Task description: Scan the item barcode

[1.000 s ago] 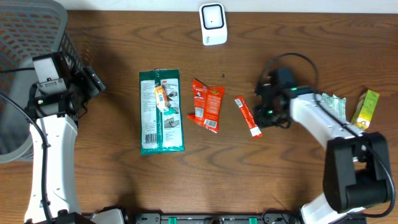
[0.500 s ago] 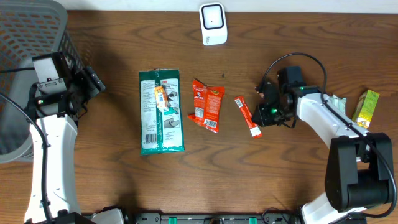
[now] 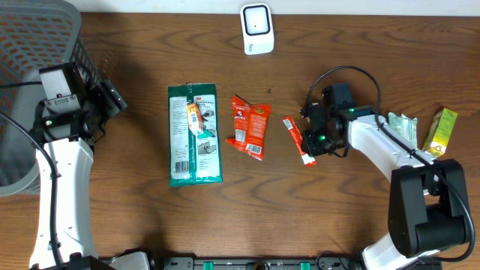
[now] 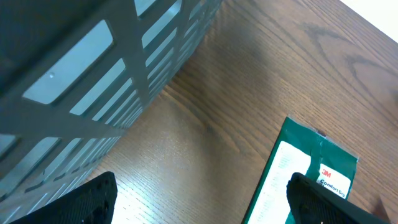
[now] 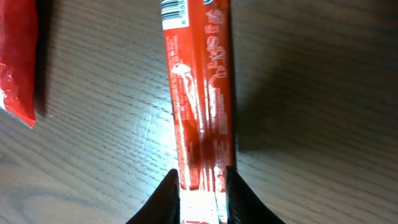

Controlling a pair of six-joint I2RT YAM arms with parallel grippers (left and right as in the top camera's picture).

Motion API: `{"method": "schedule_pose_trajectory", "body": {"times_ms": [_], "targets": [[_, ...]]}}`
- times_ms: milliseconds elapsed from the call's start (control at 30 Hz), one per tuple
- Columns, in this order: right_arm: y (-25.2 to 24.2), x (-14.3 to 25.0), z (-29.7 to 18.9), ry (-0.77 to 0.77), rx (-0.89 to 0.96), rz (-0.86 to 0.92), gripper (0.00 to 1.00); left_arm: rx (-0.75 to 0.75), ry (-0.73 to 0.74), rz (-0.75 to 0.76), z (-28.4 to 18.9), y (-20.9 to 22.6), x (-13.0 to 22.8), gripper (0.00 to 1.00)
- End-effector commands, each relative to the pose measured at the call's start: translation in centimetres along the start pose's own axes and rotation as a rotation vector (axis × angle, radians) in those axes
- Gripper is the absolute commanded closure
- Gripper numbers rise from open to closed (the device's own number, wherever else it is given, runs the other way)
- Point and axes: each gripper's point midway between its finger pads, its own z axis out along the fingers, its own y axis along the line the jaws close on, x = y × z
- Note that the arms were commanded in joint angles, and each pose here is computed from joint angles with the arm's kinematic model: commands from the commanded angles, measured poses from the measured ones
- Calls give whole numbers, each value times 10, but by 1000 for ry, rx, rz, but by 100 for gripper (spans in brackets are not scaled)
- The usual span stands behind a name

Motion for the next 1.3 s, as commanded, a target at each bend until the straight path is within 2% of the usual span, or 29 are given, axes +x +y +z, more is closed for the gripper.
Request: {"method": "schedule_pose_trajectory", "body": {"times_ms": [0,200,433,533,600,800,1067,1267], "targets": [[-3,1,-1,-3,29,-19,81,-6,-35,-13,-8,2,-10,12],[-2,5,7,-9,30,-28,76,-6,-35,-13,-8,2,-10,12],[-7,13,25,-52,34,-39,77,-6,-35,-13,-8,2,-10,12],[-9,18,28,-43,42,-36,85,-6,-35,-13,-8,2,-10,12],[-11,14,24,-53,58,-39,99,-6,-35,-13,-8,2,-10,12],[-7,-9,2,-131,71,-57,99,-6,-35,-13,-8,2,-10,12],[-47,-16,-24,-155,378,-62,99,-6,-35,-13,-8,2,-10,12],[-50,-15,-34,-137,620,-143,99,-6,-35,-13,-8,2,-10,12]]}}
